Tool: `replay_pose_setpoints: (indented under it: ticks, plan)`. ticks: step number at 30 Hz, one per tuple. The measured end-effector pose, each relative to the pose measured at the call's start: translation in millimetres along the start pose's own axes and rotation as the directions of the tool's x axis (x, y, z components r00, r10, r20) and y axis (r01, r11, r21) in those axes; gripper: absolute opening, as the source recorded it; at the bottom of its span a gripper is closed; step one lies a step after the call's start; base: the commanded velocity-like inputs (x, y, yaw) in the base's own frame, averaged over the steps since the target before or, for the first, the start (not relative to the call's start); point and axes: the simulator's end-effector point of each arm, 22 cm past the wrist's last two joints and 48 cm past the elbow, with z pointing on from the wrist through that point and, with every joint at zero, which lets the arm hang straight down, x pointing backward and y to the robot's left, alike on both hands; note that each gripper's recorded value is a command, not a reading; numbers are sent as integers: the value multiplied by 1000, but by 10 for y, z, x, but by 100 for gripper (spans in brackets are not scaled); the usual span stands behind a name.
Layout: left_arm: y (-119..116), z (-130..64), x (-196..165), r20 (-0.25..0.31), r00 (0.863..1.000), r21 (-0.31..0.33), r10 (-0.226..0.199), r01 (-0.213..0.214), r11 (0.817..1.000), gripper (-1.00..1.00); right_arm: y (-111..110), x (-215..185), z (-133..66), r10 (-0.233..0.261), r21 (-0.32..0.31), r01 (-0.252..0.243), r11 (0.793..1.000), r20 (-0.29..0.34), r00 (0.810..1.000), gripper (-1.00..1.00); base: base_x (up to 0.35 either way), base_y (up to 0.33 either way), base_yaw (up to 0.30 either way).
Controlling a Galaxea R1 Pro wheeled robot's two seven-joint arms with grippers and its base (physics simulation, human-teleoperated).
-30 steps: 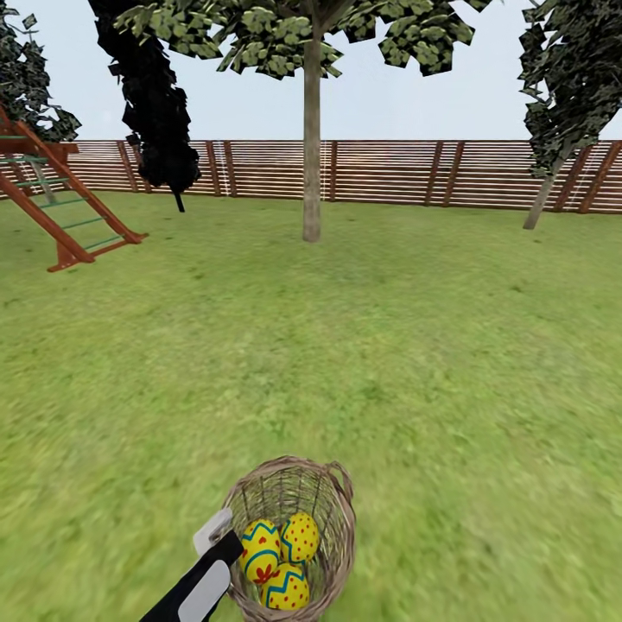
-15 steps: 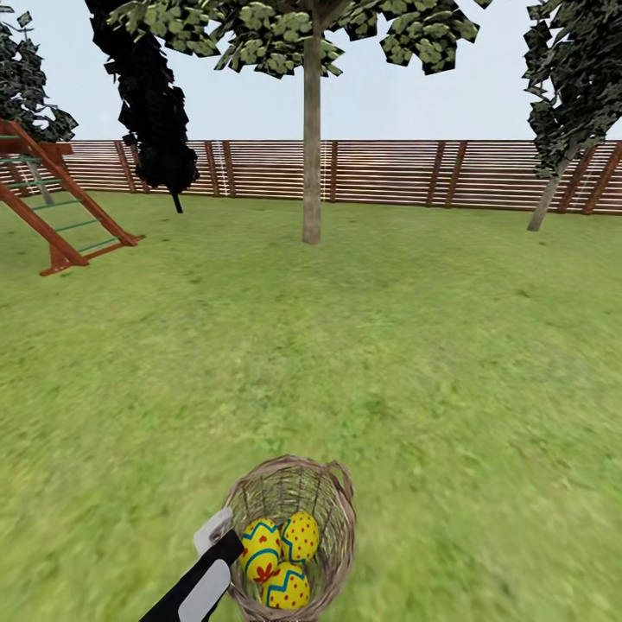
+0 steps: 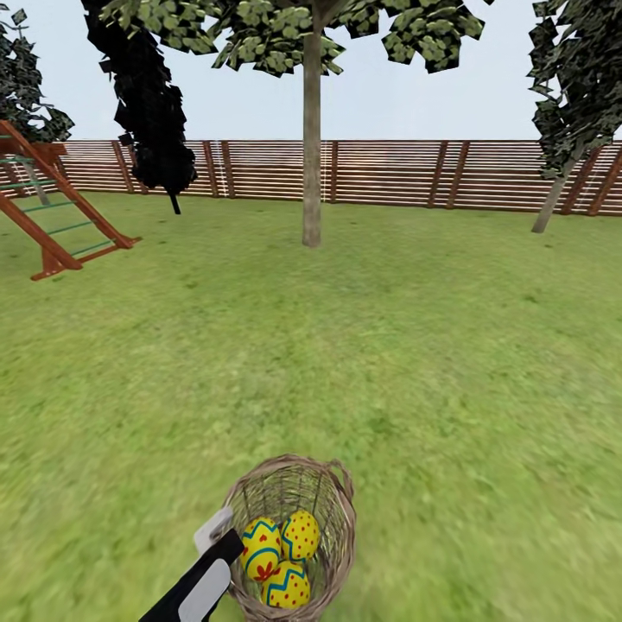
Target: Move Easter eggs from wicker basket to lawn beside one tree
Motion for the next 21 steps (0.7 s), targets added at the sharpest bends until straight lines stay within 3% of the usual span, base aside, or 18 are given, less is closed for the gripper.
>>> replay_pose_setpoints:
  ticks: [21]
  plan:
    - [2, 1, -5, 1, 1000, 0, -1, 1, 1000, -100, 0, -1, 0, 0, 0, 0, 1000, 0, 1000, 100, 340, 0, 0]
